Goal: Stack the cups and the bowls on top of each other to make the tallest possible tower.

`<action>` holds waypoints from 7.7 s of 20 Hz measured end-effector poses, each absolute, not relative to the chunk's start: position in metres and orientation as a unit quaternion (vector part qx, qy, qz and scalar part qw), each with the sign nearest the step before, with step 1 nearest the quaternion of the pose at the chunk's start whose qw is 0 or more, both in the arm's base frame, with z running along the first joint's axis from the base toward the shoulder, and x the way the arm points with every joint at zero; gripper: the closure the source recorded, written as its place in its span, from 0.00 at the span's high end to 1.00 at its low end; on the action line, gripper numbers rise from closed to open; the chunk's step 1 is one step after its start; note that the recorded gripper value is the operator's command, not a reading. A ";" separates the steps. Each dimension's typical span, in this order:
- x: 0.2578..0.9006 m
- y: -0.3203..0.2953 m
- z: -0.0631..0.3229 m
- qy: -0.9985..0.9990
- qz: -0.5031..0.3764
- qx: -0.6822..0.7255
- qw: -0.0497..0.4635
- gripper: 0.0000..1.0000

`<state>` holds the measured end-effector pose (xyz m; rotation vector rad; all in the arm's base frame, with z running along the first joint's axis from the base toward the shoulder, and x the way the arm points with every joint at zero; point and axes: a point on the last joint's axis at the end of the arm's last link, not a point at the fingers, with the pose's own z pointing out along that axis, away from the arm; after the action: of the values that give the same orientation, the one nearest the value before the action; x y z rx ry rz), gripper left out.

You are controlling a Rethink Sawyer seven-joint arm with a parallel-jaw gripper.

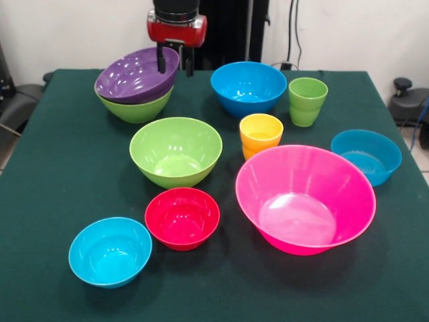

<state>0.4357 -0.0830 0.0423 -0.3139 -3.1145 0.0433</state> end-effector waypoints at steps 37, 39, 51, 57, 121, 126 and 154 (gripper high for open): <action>0.477 -0.062 0.134 -0.990 0.033 -0.128 -0.045 1.00; 0.480 -0.056 0.137 -0.990 0.032 -0.126 -0.046 1.00; 0.487 0.013 0.136 -0.995 0.015 -0.086 -0.040 1.00; 0.482 0.043 0.122 -0.997 0.002 -0.073 -0.019 1.00; 0.488 0.076 0.085 -0.998 -0.007 -0.054 -0.028 1.00; 0.485 0.074 0.084 -0.998 -0.002 -0.055 -0.026 1.00; 0.457 0.100 0.079 -0.998 0.001 -0.057 -0.021 1.00</action>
<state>0.4575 0.0999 0.0793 -0.1813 -3.1780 0.0045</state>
